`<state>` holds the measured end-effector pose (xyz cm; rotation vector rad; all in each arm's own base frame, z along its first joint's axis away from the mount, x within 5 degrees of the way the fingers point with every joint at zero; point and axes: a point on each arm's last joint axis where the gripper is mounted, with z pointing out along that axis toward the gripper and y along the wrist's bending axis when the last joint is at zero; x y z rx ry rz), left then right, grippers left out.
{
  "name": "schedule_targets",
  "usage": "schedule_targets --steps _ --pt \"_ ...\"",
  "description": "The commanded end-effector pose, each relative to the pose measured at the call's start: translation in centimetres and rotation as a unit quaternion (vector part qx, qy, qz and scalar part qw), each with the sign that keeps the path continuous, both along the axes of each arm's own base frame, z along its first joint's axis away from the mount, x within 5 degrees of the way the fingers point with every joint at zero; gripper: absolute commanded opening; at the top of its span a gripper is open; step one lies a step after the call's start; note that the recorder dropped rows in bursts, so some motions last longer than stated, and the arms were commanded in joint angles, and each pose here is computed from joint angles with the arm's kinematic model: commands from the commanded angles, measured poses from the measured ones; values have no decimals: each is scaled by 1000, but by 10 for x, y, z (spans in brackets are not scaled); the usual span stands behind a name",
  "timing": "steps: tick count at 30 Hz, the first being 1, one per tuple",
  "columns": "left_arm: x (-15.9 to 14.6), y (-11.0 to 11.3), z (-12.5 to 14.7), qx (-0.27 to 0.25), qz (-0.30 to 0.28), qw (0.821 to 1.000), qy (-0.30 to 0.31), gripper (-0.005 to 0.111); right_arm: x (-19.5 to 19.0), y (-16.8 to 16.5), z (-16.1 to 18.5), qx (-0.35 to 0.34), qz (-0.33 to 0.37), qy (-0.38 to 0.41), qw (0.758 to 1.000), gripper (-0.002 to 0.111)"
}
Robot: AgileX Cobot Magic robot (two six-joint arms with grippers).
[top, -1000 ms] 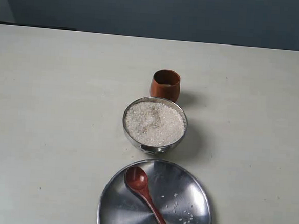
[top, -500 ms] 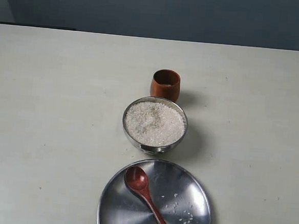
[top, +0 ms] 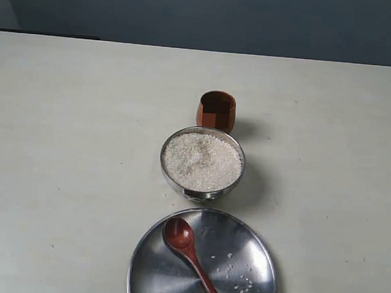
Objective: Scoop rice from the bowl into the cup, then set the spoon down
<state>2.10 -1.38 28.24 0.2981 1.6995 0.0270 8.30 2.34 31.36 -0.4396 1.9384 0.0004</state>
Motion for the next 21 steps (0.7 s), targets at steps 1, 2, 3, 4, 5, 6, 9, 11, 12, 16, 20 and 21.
schedule_targets --steps 1,2,3,4,5,6,9,11,12,16,20,21 --pt "0 0 1 -2 2 1000 -11 1 0 0 1 2 5 -7 1000 0" --pt "0 0 1 -2 1 1000 -11 1 0 0 1 2 5 -7 1000 0" --pt "0 0 1 -2 1 1000 -11 1 0 0 1 2 5 -7 1000 0" --pt "0 0 1 -2 1 1000 -11 1 0 0 1 2 5 -7 1000 0" --pt "0 0 1 -2 1 1000 -11 1 0 0 1 2 5 -7 1000 0" --pt "0 0 1 -2 1 1000 -11 1 0 0 1 2 5 -7 1000 0" --pt "0 0 1 -2 1 1000 -11 1 0 -1 1 4 3 -8 1000 0" --pt "0 0 1 -2 1 1000 -11 1 0 -2 1 8 -6 -9 1000 0" --pt "0 0 1 -2 1 1000 -11 1 0 -3 1 12 -12 -8 1000 0" --pt "0 0 1 -2 1 1000 -11 1 1 -12 1 21 -54 -9 998 0" --pt "0 0 1 -2 1 1000 -11 1 -4 -31 3 46 -130 -20 990 0" --pt "0 0 1 -1 1 1000 -11 1 -5 -35 4 50 -145 -23 988 0"
